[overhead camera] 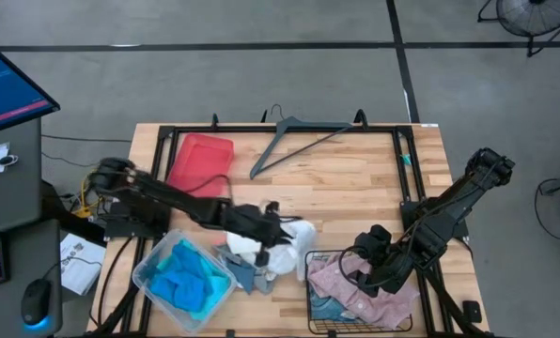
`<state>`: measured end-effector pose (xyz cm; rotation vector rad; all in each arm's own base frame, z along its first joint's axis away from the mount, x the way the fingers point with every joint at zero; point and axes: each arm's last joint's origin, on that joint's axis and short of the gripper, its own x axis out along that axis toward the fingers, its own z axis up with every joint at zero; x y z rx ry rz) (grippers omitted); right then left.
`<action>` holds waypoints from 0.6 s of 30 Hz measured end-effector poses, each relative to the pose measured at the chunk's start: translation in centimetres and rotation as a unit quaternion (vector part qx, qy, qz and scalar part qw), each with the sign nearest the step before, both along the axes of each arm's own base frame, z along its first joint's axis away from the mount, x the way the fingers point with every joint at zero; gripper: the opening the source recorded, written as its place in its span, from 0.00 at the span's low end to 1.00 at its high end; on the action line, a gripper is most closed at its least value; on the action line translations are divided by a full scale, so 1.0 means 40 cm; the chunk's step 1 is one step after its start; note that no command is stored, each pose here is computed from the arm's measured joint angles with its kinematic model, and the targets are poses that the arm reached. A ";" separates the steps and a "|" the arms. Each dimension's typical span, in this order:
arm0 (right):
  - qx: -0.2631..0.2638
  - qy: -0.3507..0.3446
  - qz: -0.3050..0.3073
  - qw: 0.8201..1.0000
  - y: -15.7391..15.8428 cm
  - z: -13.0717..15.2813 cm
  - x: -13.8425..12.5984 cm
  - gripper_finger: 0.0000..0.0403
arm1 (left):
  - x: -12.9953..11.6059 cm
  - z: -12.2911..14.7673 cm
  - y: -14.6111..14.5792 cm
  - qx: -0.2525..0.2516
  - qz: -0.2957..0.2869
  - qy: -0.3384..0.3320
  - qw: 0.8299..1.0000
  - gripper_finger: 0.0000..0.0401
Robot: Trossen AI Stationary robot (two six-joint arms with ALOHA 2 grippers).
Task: Pick & Place Cloths
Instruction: Put the white shorts into the transparent bin
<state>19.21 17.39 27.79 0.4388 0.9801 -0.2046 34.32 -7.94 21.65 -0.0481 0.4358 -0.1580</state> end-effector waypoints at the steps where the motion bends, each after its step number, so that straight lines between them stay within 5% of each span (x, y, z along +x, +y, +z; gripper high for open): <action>1: 0.000 0.000 0.000 1.000 0.000 0.000 0.000 0.90 | -0.017 0.038 -0.001 -0.005 -0.003 -0.018 1.000 0.00; 6: -0.004 -0.004 -0.003 1.000 -0.001 0.000 0.000 0.90 | -0.132 0.211 -0.012 -0.038 -0.036 -0.094 0.994 0.00; 10: -0.008 -0.006 -0.004 1.000 -0.001 0.000 0.001 0.90 | -0.254 0.306 -0.018 -0.112 -0.086 -0.102 0.985 0.00; 18: -0.008 -0.007 -0.004 1.000 -0.002 0.001 0.001 0.90 | -0.491 0.404 -0.012 -0.317 -0.182 -0.025 0.930 0.00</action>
